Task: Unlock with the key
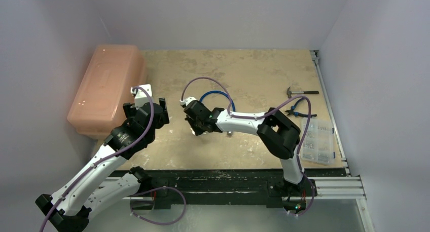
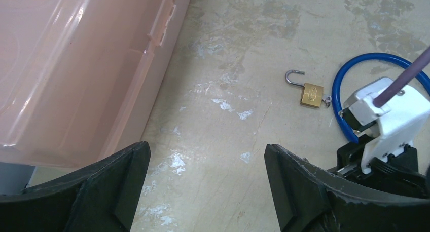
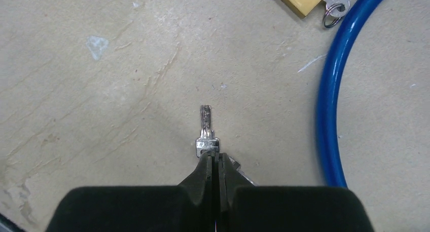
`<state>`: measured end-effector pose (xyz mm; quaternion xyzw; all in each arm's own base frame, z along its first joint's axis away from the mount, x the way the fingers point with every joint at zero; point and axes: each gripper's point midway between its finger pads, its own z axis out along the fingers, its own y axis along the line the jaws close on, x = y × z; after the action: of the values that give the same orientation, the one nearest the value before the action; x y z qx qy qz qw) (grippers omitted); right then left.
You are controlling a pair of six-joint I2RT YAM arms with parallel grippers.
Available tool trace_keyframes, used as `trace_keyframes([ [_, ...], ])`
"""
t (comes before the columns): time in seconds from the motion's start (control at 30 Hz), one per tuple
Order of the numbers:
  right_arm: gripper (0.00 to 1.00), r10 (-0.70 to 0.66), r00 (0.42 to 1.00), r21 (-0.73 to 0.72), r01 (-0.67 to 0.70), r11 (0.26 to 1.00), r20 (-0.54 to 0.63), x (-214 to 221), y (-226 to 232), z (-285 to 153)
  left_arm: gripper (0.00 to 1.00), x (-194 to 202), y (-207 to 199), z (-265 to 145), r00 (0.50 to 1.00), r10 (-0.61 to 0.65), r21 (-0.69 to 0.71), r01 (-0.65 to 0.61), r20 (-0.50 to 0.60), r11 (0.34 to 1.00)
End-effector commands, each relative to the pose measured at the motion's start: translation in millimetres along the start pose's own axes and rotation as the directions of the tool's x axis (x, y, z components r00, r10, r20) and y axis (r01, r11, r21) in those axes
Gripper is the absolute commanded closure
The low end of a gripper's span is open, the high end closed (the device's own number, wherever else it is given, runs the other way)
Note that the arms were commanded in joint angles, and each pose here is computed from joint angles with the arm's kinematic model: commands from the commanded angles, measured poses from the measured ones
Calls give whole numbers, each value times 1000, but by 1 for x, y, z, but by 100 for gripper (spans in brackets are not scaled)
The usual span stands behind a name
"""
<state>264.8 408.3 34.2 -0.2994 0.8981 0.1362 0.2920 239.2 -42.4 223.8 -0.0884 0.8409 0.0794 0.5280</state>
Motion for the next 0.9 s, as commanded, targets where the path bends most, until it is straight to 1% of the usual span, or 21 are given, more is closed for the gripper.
trace_keyframes([
  [0.0,100,33,996,-57,-29,998,80,-27,11,-28,10,-5,1,1,1000,-12,-9,13,21,1000],
  [0.03,97,28,997,-57,-23,998,75,-27,12,-30,10,-5,1,1,1000,-12,-9,12,20,1000],
  [0.1,76,14,998,-49,-11,999,61,-27,11,-30,11,-5,1,1,1000,-12,-9,12,20,1000],
  [0.2,52,-27,999,-33,29,999,38,-21,7,-28,11,-5,1,1,1000,-11,-8,11,20,1000],
  [0.23,47,-45,999,-31,46,998,28,-18,6,-26,11,-5,1,1,1000,-12,-8,12,21,1000],
  [0.3,40,-81,997,-29,81,996,8,-11,3,-23,11,-5,2,1,1000,-13,-9,13,21,1000],
  [0.37,38,-121,993,-23,121,992,-2,-7,0,-20,11,-5,2,0,1000,-12,-9,13,20,1000],
  [0.43,37,-152,988,-27,152,988,-6,-3,-1,-18,11,-5,2,0,1000,-14,-8,14,21,1000],
  [0.53,40,-194,981,-39,194,980,-5,-2,0,-12,11,-5,2,1,1000,-10,-9,11,19,1000],
  [0.7,42,-240,970,-62,238,969,-31,5,3,4,11,-4,1,1,1000,-9,-10,9,18,1000],
  [0.83,47,-245,969,-40,244,969,-40,9,-1,14,11,-4,2,1,1000,-8,-11,8,18,1000],
  [0.87,50,-247,968,-39,245,969,-46,11,-2,16,11,-4,2,1,1000,-7,-12,8,17,1000],
])
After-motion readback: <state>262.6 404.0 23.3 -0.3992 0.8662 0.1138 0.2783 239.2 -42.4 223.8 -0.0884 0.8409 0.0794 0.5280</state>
